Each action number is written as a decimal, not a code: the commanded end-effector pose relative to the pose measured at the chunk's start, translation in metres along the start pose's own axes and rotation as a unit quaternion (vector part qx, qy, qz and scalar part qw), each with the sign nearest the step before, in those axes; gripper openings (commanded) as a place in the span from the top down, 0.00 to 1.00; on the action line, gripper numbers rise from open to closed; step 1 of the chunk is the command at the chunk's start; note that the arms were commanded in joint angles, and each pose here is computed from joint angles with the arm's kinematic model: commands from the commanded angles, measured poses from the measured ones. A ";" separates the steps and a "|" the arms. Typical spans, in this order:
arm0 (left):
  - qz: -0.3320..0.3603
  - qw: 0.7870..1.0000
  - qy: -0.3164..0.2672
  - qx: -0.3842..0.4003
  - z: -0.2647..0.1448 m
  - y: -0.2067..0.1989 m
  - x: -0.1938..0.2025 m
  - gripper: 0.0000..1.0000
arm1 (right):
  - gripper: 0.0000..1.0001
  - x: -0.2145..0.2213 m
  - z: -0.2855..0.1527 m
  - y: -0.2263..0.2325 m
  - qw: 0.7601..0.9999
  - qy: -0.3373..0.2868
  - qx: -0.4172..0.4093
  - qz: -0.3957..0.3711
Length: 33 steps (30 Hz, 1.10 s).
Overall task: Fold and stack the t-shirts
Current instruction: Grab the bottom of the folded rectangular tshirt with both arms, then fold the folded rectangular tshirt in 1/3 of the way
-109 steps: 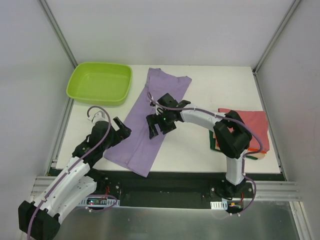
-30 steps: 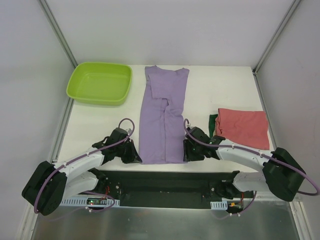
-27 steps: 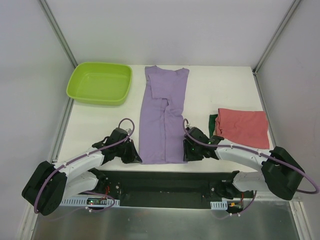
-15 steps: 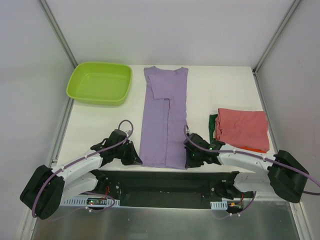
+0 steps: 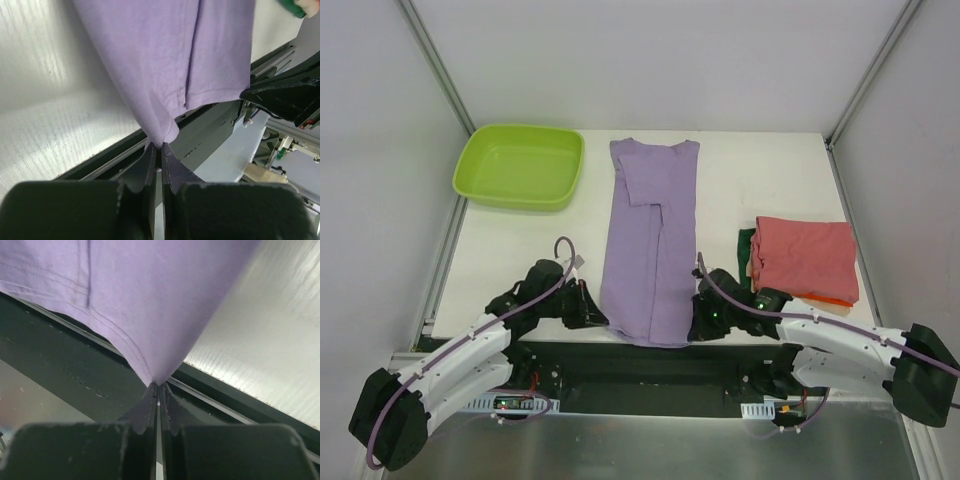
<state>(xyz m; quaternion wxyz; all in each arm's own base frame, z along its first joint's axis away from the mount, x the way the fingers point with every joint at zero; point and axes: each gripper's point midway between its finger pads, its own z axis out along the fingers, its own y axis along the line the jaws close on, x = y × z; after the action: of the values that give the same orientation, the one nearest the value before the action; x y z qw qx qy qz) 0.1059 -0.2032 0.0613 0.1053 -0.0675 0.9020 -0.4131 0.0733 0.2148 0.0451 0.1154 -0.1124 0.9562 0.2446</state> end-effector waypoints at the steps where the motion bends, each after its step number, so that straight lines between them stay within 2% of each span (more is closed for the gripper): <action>1: 0.029 0.998 -0.054 -0.002 -0.006 -0.027 -0.033 1.00 | 0.99 -0.045 -0.023 0.015 0.997 -0.055 -0.005 -0.047; 7: 0.043 0.988 -0.136 -0.050 -0.004 -0.052 -0.097 1.00 | 0.99 -0.139 -0.038 0.006 0.983 -0.177 0.044 -0.018; 10: 0.055 0.983 -0.161 -0.062 -0.001 -0.066 -0.128 1.00 | 0.99 -0.178 -0.044 0.003 0.975 -0.212 0.058 -0.015; 17: 0.076 0.976 -0.192 -0.075 0.004 -0.084 -0.187 1.00 | 0.99 -0.239 -0.043 -0.016 0.966 -0.239 0.100 0.009; 29: 0.062 0.986 -0.151 -0.020 0.036 -0.088 -0.261 1.00 | 0.99 -0.312 -0.029 -0.040 0.962 -0.252 0.095 0.035; 33: 0.065 0.982 -0.172 -0.039 0.041 -0.083 -0.283 1.00 | 0.99 -0.327 -0.020 -0.051 0.962 -0.249 0.104 0.039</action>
<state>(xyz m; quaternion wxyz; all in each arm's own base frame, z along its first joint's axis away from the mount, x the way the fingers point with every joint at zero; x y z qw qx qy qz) 0.3688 -0.2217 0.1129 0.2398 -0.1145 0.9027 -0.3384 0.3669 0.2070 0.1173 0.3266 0.0104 0.9320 0.1567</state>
